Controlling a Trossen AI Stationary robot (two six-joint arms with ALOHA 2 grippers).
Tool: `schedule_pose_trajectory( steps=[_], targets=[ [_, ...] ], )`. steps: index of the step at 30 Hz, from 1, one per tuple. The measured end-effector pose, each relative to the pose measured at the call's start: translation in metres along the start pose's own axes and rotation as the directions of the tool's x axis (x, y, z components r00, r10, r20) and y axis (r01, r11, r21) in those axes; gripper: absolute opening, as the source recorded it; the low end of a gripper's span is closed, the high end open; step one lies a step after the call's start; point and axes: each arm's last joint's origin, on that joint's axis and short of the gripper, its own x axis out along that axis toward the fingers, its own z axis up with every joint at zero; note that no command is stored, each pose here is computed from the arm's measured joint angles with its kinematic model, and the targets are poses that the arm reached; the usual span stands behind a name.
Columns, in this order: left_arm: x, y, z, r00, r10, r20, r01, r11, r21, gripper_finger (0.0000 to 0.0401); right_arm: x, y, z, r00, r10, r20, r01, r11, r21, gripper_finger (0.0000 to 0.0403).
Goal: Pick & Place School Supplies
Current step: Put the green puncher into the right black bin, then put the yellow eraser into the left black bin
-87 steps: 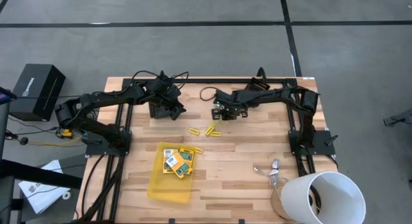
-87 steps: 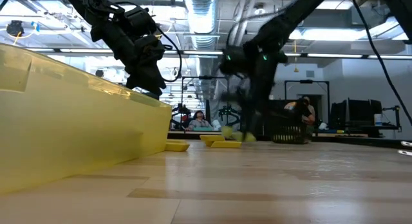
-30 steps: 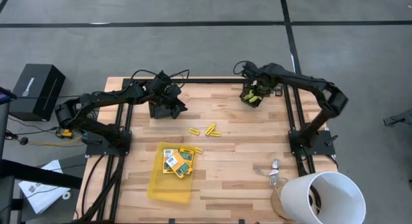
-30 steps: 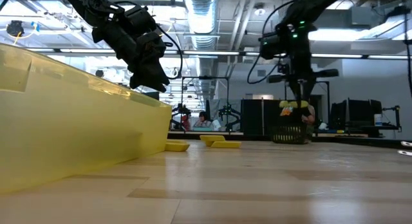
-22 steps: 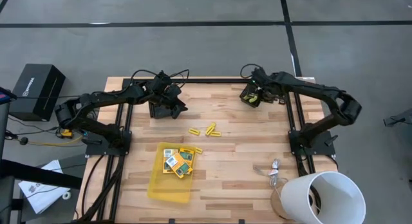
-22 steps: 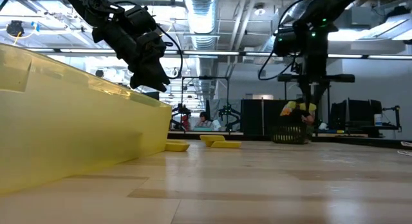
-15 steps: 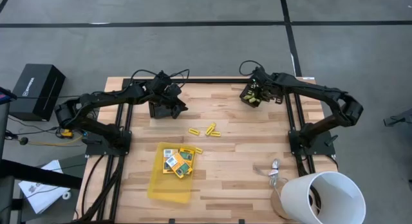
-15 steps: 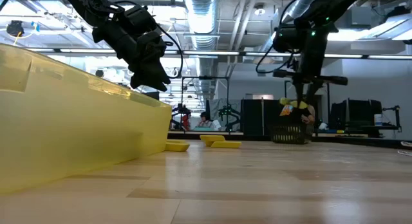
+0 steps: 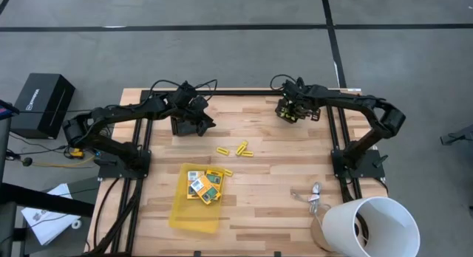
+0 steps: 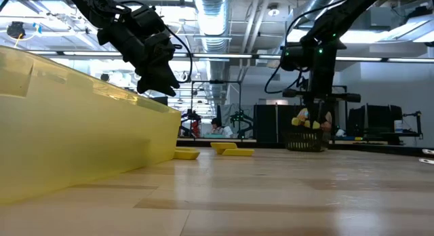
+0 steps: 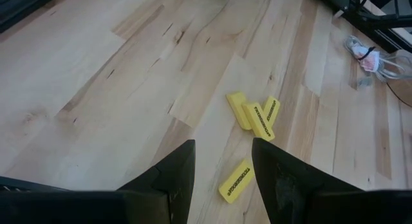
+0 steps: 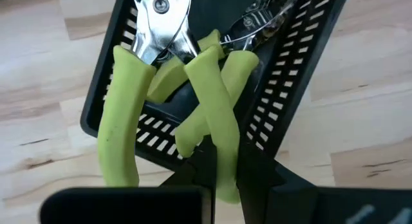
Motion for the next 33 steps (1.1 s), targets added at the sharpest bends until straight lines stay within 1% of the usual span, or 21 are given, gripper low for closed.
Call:
schedule_pose_trajectory(
  steps=[8,15,17,21,24,28,33],
  targets=[
    [0.0,0.0,0.0,1.0,-0.001,0.002,0.001,1.0,0.001,0.015,0.002,-0.006,0.012,1.0,0.0,-0.001,0.0,1.0,0.004,0.0025],
    [0.0,0.0,0.0,1.0,-0.001,0.001,0.001,1.0,0.0,0.015,0.003,-0.007,0.016,1.0,0.009,-0.01,-0.009,1.0,-0.007,0.0026],
    [0.0,0.0,0.0,1.0,-0.001,0.001,0.001,1.0,0.0,0.015,0.003,-0.007,0.015,1.0,0.01,-0.009,-0.01,1.0,-0.009,0.0045],
    [0.0,0.0,0.0,1.0,-0.001,0.002,0.001,1.0,0.001,0.015,0.002,-0.006,0.014,1.0,0.012,-0.009,-0.012,1.0,-0.016,0.0099],
    [0.0,0.0,0.0,1.0,-0.001,0.001,0.001,1.0,0.0,0.015,0.002,-0.006,0.014,1.0,0.014,-0.008,-0.014,1.0,-0.016,0.0127],
    [0.0,0.0,0.0,1.0,-0.001,0.0,0.001,1.0,0.0,0.015,0.002,-0.003,0.015,0.999,0.04,0.007,-0.04,0.999,-0.014,0.015],
    [0.0,0.0,0.0,1.0,-0.001,0.0,0.001,1.0,0.0,0.015,-0.005,0.004,0.018,0.996,0.08,0.027,-0.079,0.997,-0.014,0.0167]
  ],
)
